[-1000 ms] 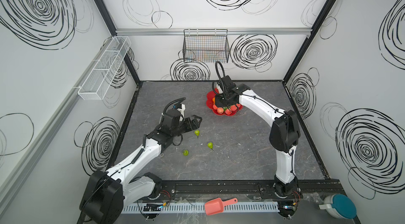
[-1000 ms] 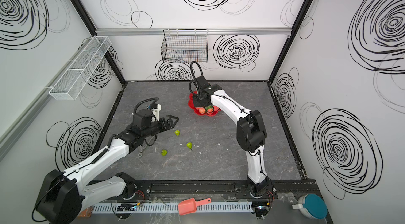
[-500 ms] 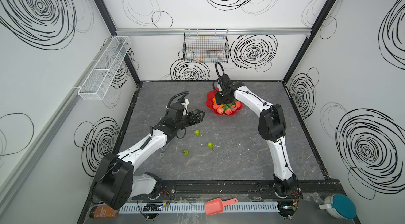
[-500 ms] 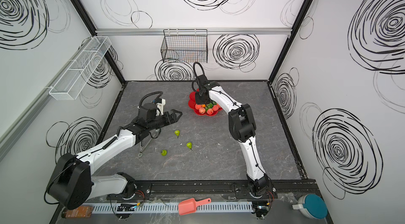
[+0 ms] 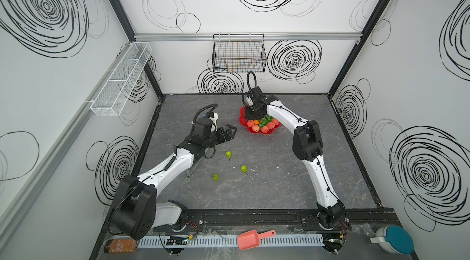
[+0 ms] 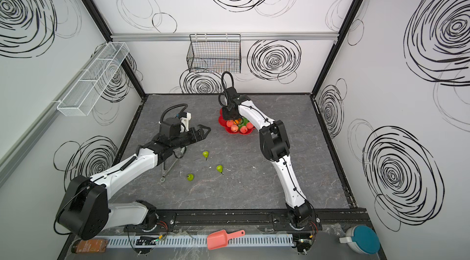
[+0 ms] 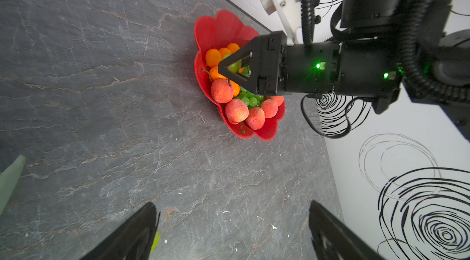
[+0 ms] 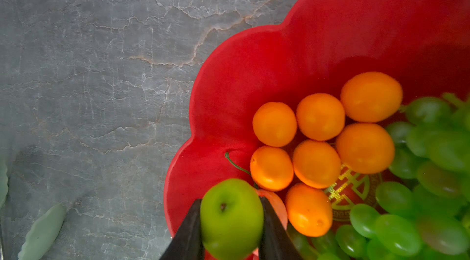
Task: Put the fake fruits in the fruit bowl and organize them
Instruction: 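Carry the pear with the right gripper over the red bowl and lower, then open the right gripper to drop the pear among the kumquats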
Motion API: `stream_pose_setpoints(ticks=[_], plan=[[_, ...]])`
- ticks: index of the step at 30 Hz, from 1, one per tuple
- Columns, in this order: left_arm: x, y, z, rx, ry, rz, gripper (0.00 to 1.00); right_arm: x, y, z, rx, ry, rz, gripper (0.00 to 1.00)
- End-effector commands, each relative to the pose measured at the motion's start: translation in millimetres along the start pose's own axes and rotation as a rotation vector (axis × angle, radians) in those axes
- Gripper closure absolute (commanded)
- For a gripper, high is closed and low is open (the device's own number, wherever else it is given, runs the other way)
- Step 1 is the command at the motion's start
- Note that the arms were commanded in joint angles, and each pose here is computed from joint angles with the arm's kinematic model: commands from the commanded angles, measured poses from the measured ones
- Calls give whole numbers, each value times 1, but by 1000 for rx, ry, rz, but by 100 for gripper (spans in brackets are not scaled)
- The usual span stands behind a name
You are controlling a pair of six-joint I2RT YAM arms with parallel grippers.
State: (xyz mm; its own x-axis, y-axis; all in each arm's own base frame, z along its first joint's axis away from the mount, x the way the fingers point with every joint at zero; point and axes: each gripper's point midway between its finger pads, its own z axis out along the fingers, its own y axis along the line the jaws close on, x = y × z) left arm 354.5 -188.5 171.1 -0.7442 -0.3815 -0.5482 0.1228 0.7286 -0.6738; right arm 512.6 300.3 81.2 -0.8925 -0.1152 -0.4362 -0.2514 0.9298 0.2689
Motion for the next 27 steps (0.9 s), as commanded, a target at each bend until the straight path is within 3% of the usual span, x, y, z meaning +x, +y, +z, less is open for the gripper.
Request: stream_pose_setpoints(ticks=[1,12,27], plan=[[-11,-6,-2,33,-39,25,4,-15,8,1,-32,-44,-24,67],[-11,-5,-5,32,-38,23,4,-25,10,-3,-50,-62,-20,52],[-3,-8,-42,4,-52,57,4,-45,34,-77,-58,-164,-96,54]])
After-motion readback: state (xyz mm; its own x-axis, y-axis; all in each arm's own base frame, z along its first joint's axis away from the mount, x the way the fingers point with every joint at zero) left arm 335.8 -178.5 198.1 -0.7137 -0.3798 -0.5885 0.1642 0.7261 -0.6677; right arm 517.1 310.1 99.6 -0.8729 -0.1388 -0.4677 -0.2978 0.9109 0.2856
